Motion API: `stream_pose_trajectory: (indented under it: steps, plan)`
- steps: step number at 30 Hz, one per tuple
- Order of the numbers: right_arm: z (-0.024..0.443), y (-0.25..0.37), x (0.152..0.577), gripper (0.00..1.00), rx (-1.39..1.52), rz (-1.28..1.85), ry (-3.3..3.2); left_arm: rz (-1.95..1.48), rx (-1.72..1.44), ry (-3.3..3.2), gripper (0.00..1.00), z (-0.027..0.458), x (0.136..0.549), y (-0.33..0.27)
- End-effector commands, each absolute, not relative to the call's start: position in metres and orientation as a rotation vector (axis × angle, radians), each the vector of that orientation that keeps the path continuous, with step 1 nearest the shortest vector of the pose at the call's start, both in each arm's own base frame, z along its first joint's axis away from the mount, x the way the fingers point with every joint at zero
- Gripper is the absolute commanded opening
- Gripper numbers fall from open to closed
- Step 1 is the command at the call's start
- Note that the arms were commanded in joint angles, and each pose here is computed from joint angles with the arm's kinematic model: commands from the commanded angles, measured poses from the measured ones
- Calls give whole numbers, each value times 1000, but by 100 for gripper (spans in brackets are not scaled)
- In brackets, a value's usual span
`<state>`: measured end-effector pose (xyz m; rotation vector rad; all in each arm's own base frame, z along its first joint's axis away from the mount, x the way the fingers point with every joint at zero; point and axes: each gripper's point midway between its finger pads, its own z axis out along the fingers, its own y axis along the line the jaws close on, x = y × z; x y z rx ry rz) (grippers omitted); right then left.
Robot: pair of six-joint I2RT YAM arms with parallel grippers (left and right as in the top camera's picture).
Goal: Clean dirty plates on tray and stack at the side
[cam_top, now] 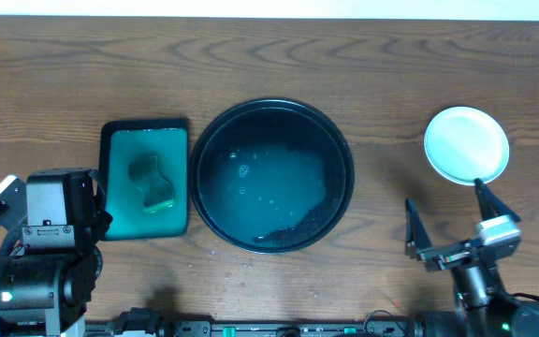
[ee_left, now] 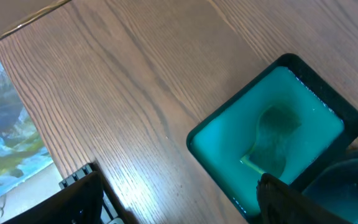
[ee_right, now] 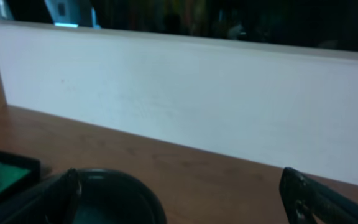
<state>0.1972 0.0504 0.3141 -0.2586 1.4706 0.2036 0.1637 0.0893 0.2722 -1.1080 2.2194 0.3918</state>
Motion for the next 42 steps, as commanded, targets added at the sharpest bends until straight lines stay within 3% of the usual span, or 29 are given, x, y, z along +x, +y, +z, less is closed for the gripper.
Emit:
stream_pose_trajectory:
  steps: [1, 14, 20, 42]
  plan:
    - [291, 59, 202, 99, -293, 249, 1447, 419, -1121, 2209, 80, 273, 163, 93]
    - [240, 57, 224, 99, -216, 313, 1447, 419, -1121, 2209, 80, 273, 163, 93]
    - [225, 40, 236, 99, -11, 380, 1433, 419, -1121, 2209, 80, 273, 163, 93]
    - [161, 33, 243, 99, -6, 292, 1637, 419, -1121, 2209, 80, 273, 163, 93]
